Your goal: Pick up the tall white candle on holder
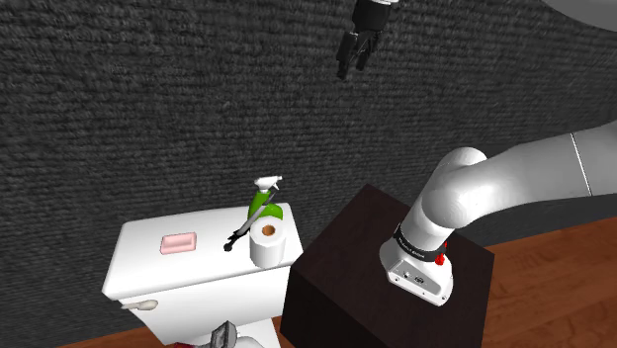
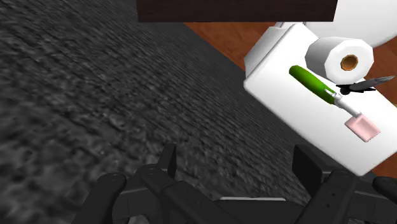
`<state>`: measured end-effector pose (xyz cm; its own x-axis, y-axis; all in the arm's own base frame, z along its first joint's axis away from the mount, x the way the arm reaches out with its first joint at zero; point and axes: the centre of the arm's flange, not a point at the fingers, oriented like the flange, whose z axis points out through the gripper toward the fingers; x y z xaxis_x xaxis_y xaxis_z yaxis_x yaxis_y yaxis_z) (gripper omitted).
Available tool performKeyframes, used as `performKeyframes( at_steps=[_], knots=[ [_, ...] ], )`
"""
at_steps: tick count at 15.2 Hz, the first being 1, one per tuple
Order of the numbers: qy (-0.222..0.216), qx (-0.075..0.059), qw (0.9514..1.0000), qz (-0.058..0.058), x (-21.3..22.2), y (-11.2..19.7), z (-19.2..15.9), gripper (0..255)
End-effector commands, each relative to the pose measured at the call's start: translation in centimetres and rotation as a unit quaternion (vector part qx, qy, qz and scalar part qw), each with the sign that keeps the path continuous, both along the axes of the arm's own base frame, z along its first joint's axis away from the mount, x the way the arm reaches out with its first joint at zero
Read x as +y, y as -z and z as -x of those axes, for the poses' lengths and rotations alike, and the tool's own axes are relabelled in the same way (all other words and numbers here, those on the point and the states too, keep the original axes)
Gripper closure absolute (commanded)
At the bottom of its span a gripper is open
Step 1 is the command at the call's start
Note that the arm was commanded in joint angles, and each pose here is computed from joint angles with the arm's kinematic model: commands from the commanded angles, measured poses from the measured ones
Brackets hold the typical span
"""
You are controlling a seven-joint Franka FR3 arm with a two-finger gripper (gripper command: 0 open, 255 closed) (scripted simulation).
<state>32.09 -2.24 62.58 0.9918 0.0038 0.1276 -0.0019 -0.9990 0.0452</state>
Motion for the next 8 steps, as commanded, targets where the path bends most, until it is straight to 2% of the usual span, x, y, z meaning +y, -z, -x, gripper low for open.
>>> performKeyframes(
  at_steps=[1, 4, 8],
  knots=[
    [0.0, 0.0, 1.0, 0.0, 0.0, 0.0, 0.0, 0],
    [0.05, -0.005, 0.9987, 0.003, 2.9, 2.6, 1.5, 0],
    [0.116, -0.011, 0.9932, 0.007, 7.1, 6.1, 3.0, 0]
  ],
)
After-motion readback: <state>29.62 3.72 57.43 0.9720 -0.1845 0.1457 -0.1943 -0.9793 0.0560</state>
